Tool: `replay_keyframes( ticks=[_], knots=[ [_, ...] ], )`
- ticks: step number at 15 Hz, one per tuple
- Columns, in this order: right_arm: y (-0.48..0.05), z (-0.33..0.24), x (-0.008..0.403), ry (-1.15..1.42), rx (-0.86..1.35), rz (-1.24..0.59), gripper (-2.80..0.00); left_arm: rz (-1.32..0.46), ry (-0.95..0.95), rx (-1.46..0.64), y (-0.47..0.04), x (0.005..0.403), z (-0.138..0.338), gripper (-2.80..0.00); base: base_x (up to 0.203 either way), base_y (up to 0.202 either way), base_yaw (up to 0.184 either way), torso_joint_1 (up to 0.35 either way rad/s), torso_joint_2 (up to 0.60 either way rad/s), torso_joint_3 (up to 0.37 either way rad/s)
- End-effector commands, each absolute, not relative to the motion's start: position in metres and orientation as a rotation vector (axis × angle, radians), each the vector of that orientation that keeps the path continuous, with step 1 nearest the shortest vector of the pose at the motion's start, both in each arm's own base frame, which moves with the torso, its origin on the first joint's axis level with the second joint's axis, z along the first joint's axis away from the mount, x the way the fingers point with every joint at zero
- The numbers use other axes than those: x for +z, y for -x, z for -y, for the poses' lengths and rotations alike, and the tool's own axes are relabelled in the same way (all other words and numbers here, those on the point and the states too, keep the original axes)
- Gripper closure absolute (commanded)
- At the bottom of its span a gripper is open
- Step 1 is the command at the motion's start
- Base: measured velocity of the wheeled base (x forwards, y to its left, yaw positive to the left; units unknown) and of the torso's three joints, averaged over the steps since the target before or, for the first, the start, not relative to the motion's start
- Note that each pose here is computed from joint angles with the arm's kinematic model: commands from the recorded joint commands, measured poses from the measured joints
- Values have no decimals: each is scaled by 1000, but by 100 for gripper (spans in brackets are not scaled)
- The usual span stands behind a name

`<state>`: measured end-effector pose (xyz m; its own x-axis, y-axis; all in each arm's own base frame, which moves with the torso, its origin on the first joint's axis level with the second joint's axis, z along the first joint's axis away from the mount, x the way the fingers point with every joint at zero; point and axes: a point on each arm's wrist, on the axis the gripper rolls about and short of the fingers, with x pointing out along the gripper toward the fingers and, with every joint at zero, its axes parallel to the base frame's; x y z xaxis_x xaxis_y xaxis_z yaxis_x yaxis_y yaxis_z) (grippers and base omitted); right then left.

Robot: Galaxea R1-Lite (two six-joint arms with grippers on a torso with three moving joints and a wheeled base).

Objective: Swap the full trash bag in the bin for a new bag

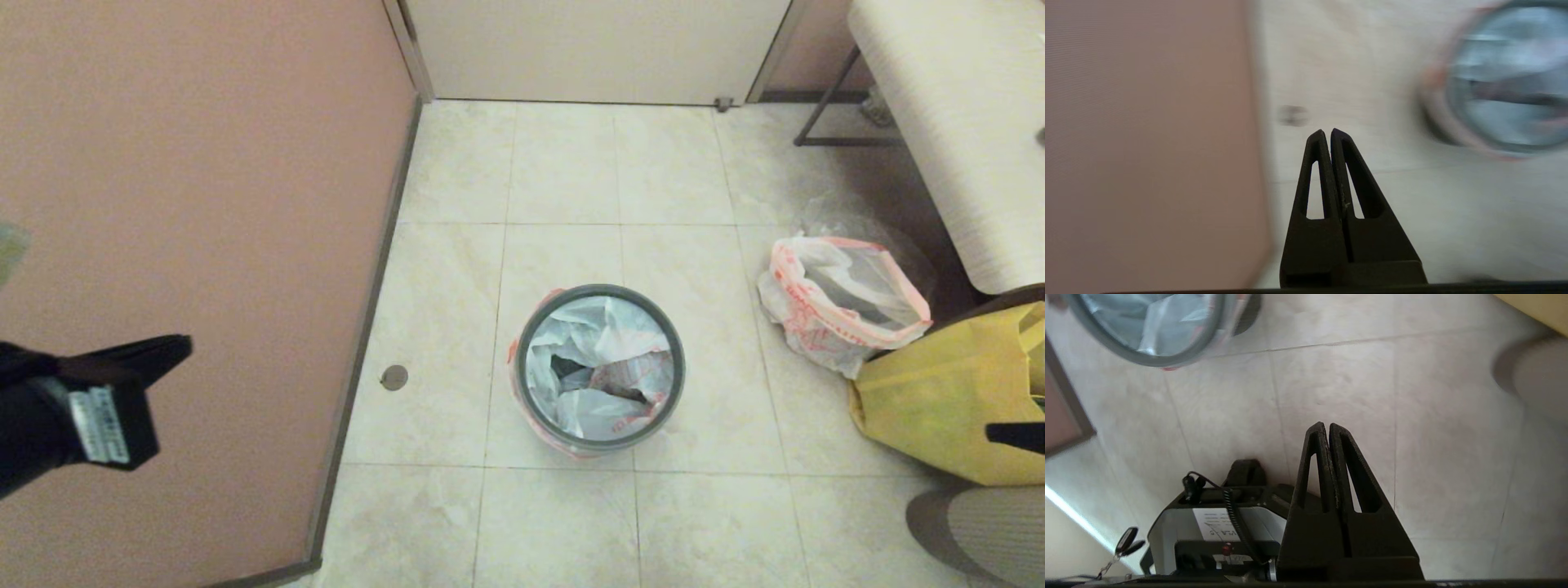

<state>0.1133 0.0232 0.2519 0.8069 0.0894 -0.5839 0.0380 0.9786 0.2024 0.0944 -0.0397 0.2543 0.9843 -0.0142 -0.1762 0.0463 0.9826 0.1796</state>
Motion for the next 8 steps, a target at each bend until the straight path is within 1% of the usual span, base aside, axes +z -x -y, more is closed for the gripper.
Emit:
replay_keyframes(
  ticks=[1, 3, 5, 8],
  knots=[
    [-64, -9, 245, -259, -11, -524, 0, -77, -179, 74, -56, 246, 13, 0, 0, 0, 0, 0, 0, 0],
    [-41, -3, 242, -317, -57, -453, 0, -47, -170, 151, -39, 233, 2, 0, 0, 0, 0, 0, 0, 0],
    [-13, 1, 243, -349, -84, -343, 0, 17, -126, 239, -20, 223, -6, 0, 0, 0, 0, 0, 0, 0],
    [28, 4, 229, -312, -85, -218, 0, 84, -48, 332, 10, 207, -12, 0, 0, 0, 0, 0, 0, 0]
  ],
)
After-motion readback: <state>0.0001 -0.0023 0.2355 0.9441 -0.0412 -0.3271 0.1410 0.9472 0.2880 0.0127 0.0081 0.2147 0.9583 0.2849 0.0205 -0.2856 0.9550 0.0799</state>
